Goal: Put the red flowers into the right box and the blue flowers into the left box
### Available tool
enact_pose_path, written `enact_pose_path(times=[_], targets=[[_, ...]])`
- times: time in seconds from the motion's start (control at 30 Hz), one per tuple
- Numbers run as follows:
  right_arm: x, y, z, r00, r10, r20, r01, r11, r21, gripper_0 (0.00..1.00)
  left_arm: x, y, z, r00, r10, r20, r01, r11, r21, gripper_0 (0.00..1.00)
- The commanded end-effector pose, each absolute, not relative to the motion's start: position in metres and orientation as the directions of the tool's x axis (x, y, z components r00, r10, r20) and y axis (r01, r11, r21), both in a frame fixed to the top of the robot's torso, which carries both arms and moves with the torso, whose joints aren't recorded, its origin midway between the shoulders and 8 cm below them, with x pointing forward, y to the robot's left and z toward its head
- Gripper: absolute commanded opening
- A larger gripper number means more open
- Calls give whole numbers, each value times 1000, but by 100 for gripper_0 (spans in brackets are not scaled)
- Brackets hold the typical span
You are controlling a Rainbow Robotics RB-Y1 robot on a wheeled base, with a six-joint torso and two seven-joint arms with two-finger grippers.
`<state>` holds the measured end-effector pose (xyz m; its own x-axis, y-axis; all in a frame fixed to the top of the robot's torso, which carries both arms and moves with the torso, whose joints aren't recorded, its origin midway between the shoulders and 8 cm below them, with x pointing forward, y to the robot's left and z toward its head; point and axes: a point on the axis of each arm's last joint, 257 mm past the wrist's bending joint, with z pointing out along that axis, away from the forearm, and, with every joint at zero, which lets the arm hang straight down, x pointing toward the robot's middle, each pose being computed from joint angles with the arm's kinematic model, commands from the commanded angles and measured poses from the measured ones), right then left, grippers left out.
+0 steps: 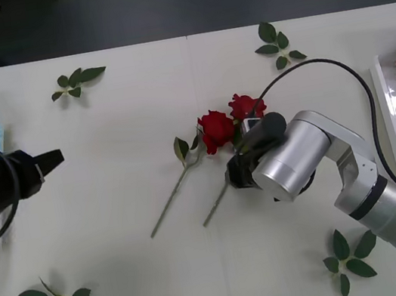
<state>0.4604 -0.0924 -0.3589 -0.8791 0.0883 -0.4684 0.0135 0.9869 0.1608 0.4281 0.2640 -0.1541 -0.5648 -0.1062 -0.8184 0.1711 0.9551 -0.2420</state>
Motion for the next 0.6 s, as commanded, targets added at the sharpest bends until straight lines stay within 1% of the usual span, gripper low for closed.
enact_pose_path(times=[0.03, 0.27, 0.47, 0.6], targets=[[450, -116, -377, -896, 132, -425, 78, 987, 142, 89, 432, 221, -143, -534, 29, -845, 297, 942, -156, 100], [448, -109, -375, -901, 151, -407, 89, 982, 168, 90, 431, 202, -149, -587, 151, -795, 339, 938, -72, 100], [450, -96, -365, -902, 190, -388, 121, 973, 196, 89, 430, 189, -152, -605, 196, -772, 373, 926, -57, 100], [453, -85, -354, -902, 210, -378, 141, 969, 202, 89, 435, 175, -168, -630, 231, -741, 402, 914, -57, 100]])
